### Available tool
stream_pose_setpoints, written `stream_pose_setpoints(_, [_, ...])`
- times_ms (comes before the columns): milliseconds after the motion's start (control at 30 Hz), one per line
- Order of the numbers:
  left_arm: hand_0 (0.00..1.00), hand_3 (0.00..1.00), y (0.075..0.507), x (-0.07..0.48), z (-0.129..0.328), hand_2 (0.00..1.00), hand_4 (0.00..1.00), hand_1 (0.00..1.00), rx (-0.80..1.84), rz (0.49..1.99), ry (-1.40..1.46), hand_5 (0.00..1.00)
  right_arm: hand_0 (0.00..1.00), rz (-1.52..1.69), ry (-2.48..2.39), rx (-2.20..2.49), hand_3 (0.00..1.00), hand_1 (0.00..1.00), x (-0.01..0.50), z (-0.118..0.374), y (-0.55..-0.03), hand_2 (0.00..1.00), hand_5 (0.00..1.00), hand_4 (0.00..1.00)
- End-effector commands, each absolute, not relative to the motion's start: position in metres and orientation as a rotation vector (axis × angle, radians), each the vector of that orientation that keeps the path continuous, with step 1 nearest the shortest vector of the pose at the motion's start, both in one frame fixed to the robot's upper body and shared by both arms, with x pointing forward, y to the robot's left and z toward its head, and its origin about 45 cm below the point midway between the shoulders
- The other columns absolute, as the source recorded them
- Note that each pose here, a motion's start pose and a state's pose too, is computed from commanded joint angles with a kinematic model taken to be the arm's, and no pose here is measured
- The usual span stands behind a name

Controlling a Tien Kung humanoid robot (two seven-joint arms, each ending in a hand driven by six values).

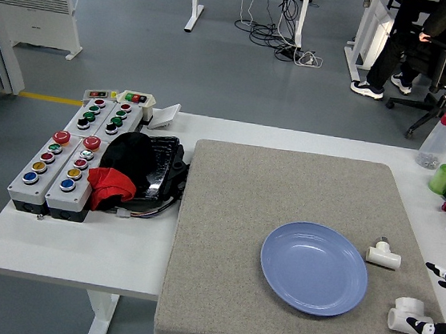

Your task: Pick pipe place plate twice

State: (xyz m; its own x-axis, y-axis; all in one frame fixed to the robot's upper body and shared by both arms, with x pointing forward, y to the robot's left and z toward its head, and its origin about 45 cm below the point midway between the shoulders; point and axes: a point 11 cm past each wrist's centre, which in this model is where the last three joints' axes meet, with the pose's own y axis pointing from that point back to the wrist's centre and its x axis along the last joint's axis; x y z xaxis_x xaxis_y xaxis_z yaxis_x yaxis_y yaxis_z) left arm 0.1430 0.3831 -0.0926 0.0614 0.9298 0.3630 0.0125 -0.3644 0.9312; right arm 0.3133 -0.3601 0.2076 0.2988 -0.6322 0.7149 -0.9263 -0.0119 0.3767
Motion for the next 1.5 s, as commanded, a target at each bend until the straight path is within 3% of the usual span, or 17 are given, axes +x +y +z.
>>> stream_pose_setpoints(500, [0.583, 0.487, 0.383, 0.144, -0.092, 0.584, 0.408, 0.575, 1.523, 1.417, 0.985, 0.998, 0.961, 0.433, -1.350, 1.739, 0.960, 0.921, 0.315, 0.193, -0.353, 0.998, 0.331, 0.829])
stream_pose_setpoints(533, [0.583, 0.487, 0.382, 0.144, -0.092, 0.584, 0.407, 0.575, 1.523, 1.417, 0.984, 0.998, 0.900, 0.432, -1.343, 1.734, 0.828, 0.856, 0.315, 0.192, -0.353, 0.896, 0.239, 0.738])
stream_pose_setpoints(700, [0.583, 0.487, 0.383, 0.144, -0.092, 0.584, 0.407, 0.575, 1.523, 1.417, 0.984, 0.998, 0.900, 0.425, -1.320, 1.727, 0.828, 0.856, 0.315, 0.189, -0.352, 0.896, 0.239, 0.738])
stream_pose_setpoints(733, [0.583, 0.487, 0.383, 0.144, -0.092, 0.584, 0.407, 0.575, 1.523, 1.417, 0.984, 0.998, 0.786, 0.425, -1.319, 1.727, 0.757, 0.773, 0.316, 0.188, -0.351, 0.789, 0.138, 0.619])
stream_pose_setpoints(900, [0.583, 0.487, 0.383, 0.143, -0.093, 0.584, 0.407, 0.575, 1.524, 1.416, 0.985, 0.998, 0.786, 0.434, -1.334, 1.720, 0.757, 0.773, 0.317, 0.185, -0.349, 0.789, 0.138, 0.619])
stream_pose_setpoints(933, [0.583, 0.487, 0.383, 0.143, -0.093, 0.584, 0.408, 0.574, 1.524, 1.416, 0.985, 0.998, 0.652, 0.434, -1.335, 1.720, 0.645, 0.663, 0.317, 0.184, -0.349, 0.679, 0.049, 0.493])
stream_pose_setpoints(1100, [0.583, 0.487, 0.382, 0.141, -0.093, 0.584, 0.408, 0.574, 1.525, 1.414, 0.987, 0.998, 0.652, 0.444, -1.329, 1.724, 0.645, 0.663, 0.316, 0.181, -0.349, 0.679, 0.049, 0.493])
stream_pose_setpoints(1133, [0.583, 0.487, 0.382, 0.141, -0.093, 0.584, 0.408, 0.574, 1.526, 1.414, 0.988, 0.998, 0.551, 0.446, -1.332, 1.727, 0.596, 0.597, 0.316, 0.182, -0.348, 0.629, 0.011, 0.388])
stream_pose_setpoints(1500, [0.583, 0.487, 0.383, 0.141, -0.093, 0.584, 0.408, 0.574, 1.526, 1.414, 0.987, 0.998, 0.540, 0.535, -1.449, 1.767, 0.582, 0.585, 0.324, 0.206, -0.337, 0.620, 0.012, 0.369])
